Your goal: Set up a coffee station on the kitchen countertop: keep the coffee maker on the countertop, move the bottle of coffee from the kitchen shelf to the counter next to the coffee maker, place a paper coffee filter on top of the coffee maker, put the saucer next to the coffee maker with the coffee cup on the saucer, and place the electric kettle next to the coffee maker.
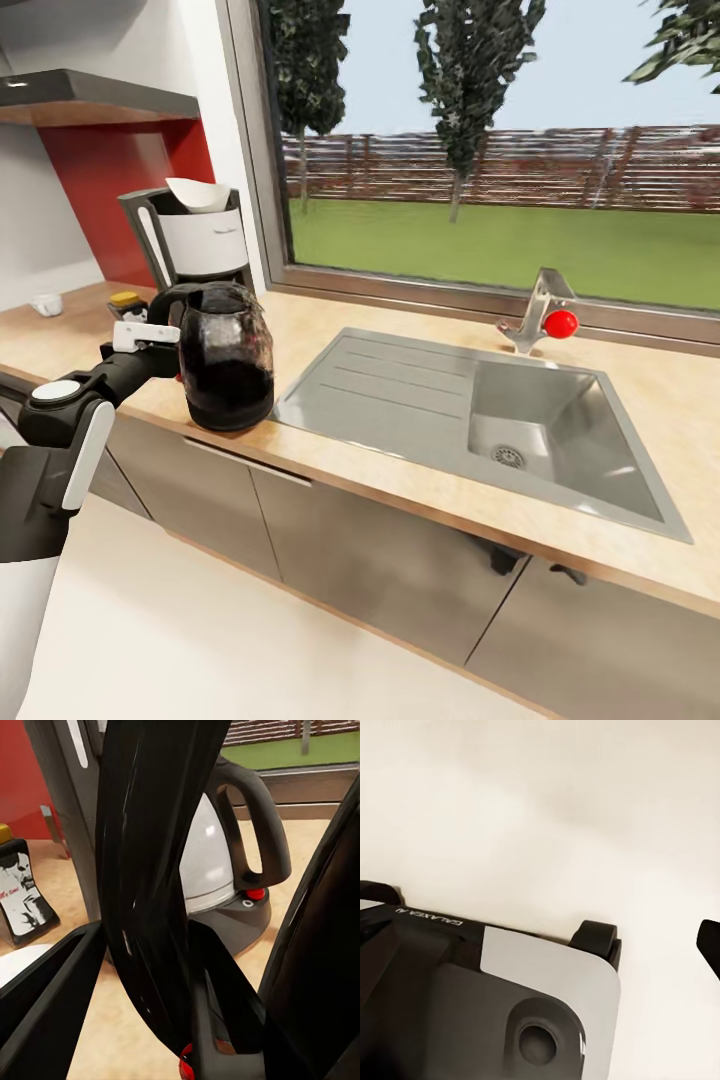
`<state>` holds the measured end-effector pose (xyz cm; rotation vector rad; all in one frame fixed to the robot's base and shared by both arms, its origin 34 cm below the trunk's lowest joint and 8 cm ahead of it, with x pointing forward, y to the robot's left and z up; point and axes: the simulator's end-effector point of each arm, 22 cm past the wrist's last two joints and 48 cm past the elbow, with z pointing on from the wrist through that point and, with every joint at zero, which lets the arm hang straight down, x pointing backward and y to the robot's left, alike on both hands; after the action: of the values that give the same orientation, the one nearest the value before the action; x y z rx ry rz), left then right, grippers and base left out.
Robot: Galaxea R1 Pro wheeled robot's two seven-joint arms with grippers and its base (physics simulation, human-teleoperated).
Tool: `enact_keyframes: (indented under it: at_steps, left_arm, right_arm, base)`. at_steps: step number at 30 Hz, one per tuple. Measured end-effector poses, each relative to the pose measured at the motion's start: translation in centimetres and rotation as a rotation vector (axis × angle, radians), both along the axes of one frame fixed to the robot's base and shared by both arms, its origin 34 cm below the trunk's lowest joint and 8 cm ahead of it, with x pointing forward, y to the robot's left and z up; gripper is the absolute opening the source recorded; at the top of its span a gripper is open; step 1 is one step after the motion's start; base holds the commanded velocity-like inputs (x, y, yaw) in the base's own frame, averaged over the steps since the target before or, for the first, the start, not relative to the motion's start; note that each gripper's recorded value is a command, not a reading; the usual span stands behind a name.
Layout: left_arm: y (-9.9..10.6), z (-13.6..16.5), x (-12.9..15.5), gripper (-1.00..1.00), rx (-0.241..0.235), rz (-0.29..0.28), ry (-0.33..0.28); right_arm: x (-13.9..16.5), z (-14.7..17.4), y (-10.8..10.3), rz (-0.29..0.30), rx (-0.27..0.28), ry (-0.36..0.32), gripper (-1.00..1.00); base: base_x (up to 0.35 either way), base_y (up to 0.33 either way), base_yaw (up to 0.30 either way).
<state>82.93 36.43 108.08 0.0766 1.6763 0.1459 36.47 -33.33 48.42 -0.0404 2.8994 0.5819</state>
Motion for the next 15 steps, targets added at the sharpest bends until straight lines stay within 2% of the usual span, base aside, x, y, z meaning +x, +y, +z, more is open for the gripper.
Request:
enact_keyframes:
  at_steps: [9,15]
  left_arm:
    - [0.04,-0.29,-0.04,-1.00,0.000,0.001,-0.001]
    - [0.06,-0.28,-0.04,-1.00,-0.001,0.001,-0.001]
  right_arm:
    - [-0.01,-0.35,0.00,0.000,0.000,0.000,1.00]
    - [-0.01,-0.34,0.00,0.000,0.000,0.000,1.00]
  base:
    - [0.003,0.000,0.000]
    - [0.088,0.000,0.000]
